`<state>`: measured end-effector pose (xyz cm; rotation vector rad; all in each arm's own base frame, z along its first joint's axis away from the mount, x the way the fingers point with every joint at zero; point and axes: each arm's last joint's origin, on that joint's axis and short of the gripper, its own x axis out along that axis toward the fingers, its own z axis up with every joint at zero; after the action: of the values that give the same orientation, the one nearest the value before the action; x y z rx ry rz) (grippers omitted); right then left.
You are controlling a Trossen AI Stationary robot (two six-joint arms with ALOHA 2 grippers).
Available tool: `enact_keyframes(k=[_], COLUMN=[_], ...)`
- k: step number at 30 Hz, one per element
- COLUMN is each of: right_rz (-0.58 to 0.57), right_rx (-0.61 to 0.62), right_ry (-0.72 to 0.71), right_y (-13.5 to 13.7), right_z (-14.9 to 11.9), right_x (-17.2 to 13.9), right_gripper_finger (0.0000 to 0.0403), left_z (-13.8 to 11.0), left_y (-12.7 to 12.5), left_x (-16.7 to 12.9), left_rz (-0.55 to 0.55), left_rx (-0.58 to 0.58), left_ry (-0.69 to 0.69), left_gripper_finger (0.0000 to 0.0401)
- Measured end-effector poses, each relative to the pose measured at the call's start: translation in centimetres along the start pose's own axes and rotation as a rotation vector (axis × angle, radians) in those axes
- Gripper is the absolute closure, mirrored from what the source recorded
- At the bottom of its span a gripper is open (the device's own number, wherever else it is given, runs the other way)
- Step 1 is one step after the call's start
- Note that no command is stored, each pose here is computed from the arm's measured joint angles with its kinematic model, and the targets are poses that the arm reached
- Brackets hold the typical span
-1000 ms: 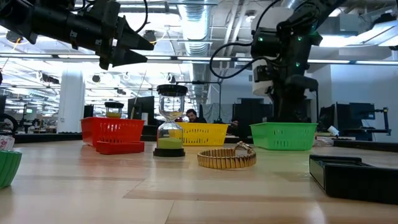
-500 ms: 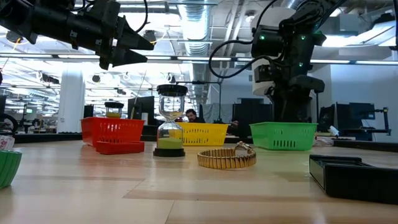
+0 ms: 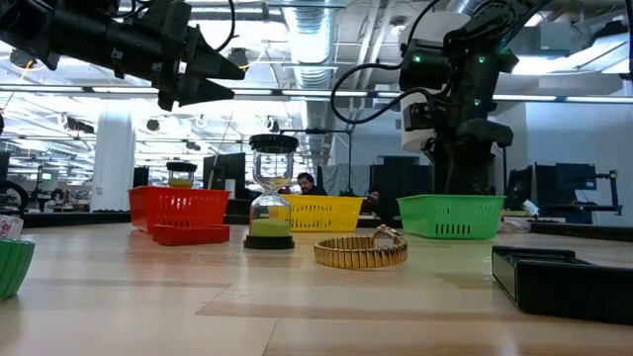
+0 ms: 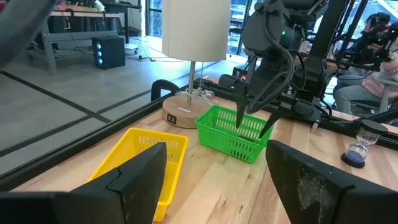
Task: Pick & Place Office items
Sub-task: Put the left green hourglass into the red basket
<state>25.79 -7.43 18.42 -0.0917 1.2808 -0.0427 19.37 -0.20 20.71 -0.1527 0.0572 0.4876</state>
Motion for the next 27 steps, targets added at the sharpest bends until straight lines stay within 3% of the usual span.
enact_keyframes(k=[14, 22, 27], right_rz=[0.003, 0.021, 0.017], right_rx=[-0.006, -0.105, -0.192], right_ry=[0.005, -0.021, -0.121], right_y=[0.2, 2.1, 3.9], right_z=[-0.1, 1.0, 1.1], right_x=[-0.2, -2.2, -5.0], right_gripper_finger=[0.0179, 0.0179, 0.0179], left_z=[0.0, 0.3, 0.5], left_y=[0.0, -0.5, -0.8], left_x=[0.0, 0.0, -0.1], left_rz=[-0.008, -0.169, -0.229], left_rx=[-0.001, -0.023, -0.06], left_ry=[0.001, -0.002, -0.014], left_gripper_finger=[0.0132, 0.0132, 0.0132])
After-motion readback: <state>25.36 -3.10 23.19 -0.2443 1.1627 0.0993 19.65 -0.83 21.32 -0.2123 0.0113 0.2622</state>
